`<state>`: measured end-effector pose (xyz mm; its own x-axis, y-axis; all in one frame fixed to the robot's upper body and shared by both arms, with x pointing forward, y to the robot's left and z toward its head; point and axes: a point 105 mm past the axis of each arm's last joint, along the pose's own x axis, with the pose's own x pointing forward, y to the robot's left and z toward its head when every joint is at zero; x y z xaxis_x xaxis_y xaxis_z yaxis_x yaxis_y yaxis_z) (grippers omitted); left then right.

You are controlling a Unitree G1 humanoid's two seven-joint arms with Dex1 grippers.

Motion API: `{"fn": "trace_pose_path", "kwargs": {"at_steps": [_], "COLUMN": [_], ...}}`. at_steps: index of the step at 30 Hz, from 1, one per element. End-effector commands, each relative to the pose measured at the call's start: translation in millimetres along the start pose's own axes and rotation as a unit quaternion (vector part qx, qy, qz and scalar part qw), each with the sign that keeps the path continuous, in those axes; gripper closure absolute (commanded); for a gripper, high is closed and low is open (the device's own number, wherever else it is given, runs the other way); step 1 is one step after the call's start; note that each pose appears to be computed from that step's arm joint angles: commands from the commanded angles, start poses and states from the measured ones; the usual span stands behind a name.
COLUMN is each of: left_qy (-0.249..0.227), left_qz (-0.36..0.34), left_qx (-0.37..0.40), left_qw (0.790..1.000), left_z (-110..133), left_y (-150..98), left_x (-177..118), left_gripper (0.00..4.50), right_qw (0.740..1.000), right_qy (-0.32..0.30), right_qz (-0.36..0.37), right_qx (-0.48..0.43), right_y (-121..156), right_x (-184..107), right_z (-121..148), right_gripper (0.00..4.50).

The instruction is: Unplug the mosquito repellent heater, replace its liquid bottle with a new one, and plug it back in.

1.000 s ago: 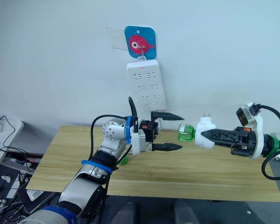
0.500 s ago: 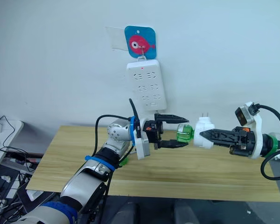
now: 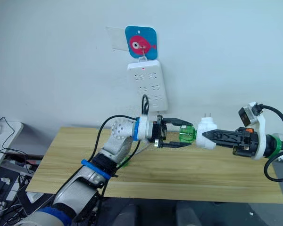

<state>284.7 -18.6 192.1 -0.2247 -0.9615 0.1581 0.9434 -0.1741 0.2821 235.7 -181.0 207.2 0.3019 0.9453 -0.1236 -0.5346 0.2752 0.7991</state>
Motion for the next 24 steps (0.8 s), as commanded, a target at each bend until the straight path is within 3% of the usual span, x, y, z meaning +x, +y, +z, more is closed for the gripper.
{"fn": "trace_pose_path", "kwargs": {"at_steps": [1, 4, 7, 10, 12, 19, 21, 24], "left_qy": [0.008, 0.042, 0.007, 0.006, 0.011, -0.002, -0.001, 0.008], "left_qz": [0.015, 0.017, 0.022, 0.016, 0.018, 0.040, 0.061, 0.075], "left_qx": [-0.290, -0.460, -0.593, -0.627, -0.625, -0.586, -0.562, -0.481], "left_qw": [0.957, 0.887, 0.805, 0.779, 0.781, 0.810, 0.825, 0.874], "left_z": [12.1, 2.6, 7.1, 8.6, 8.5, 15.2, 17.2, 26.0], "left_y": [4.8, -0.5, 9.9, 8.7, 7.1, 13.0, 19.8, 23.6], "left_x": [-6.0, -9.7, -10.8, -8.9, -7.2, -8.3, -14.6, -23.5], "left_gripper": [2.25, 2.25, 2.25, 2.25, 2.25, 0.01, 0.01, 0.01], "right_qw": [0.999, 0.999, 0.999, 0.999, 0.999, 0.999, 0.999, 0.999], "right_qy": [0.031, 0.034, 0.038, 0.037, 0.036, 0.032, 0.028, 0.021], "right_qz": [0.010, 0.014, 0.018, 0.021, 0.021, 0.020, 0.020, 0.018], "right_qx": [-0.012, -0.018, -0.023, -0.025, -0.025, -0.020, -0.020, -0.017], "right_y": [11.0, 11.9, 13.2, 14.0, 14.0, 12.9, 12.6, 11.4], "right_x": [3.5, 7.5, 11.3, 12.0, 11.6, 9.1, 8.3, 5.4], "right_z": [-10.1, -11.3, -12.6, -12.7, -12.9, -12.5, -11.8, -9.8], "right_gripper": [1.46, 1.46, 1.46, 1.46, 1.46, 1.46, 1.46, 1.46]}}
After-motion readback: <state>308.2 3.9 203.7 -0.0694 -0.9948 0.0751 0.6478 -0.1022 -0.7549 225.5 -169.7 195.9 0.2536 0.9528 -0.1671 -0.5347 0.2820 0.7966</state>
